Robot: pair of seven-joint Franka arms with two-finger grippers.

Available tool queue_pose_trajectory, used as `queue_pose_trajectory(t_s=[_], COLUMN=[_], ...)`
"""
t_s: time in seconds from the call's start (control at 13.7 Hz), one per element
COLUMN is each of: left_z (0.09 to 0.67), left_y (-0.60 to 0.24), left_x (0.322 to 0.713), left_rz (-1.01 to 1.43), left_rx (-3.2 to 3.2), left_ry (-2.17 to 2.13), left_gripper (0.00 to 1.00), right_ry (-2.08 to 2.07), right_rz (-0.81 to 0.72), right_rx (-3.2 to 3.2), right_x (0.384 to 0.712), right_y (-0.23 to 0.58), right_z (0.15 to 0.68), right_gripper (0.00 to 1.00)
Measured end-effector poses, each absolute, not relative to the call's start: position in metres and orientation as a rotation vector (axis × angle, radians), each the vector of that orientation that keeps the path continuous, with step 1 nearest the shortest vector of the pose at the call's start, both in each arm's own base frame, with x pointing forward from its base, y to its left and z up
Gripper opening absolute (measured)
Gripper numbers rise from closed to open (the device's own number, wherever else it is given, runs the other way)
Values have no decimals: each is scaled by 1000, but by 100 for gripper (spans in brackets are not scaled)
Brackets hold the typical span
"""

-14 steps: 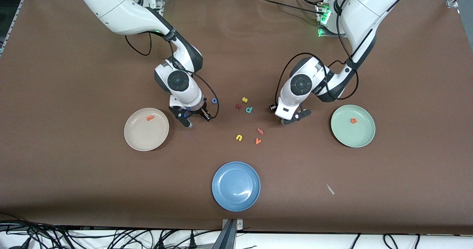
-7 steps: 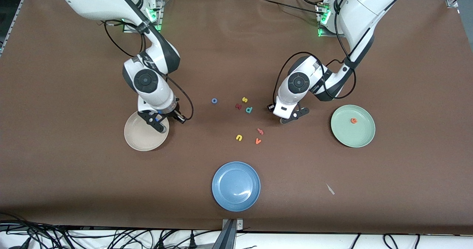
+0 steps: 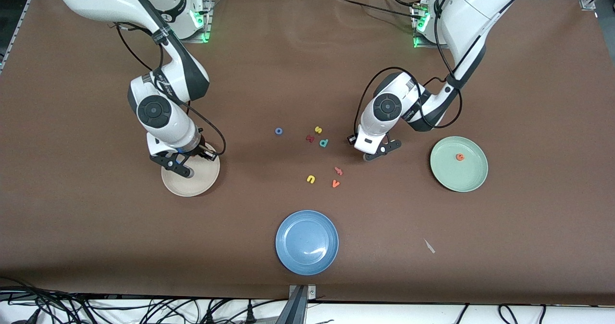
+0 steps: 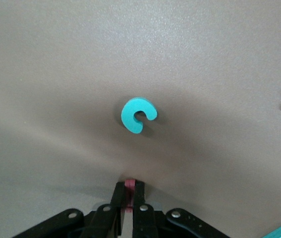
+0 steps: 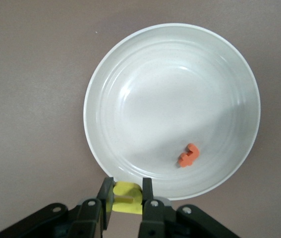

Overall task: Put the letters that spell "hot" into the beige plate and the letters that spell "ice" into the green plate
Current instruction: 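Drop the yellow letter on the beige plate while the left gripper drops pink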

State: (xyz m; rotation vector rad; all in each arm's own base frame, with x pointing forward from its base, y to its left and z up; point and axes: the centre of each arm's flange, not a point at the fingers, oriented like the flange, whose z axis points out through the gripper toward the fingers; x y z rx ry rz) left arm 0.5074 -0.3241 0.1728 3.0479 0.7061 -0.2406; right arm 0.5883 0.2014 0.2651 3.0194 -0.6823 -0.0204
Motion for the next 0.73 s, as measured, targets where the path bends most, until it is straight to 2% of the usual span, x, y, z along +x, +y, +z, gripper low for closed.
queue_pose_trajectory(t_s=[0.07, 0.22, 0.29, 0.73], left_z=[173, 183, 194, 278], left_y=[-322, -309, -296, -139], left_x=[508, 518, 527, 589], left_rz=[-250, -274, -287, -422], left_rx=[3058, 3094, 3118, 3191], left_ry=[705, 688, 663, 321], left_gripper=[7, 7, 7, 7], right_ry=[-679, -672, -671, -762], right_rz=[-24, -31, -33, -39], right_rx=[3019, 3020, 3019, 2997], right_x=[587, 585, 584, 577], right_y=[202, 204, 204, 222], right_z=[264, 262, 262, 258], right_gripper=[30, 48, 52, 53])
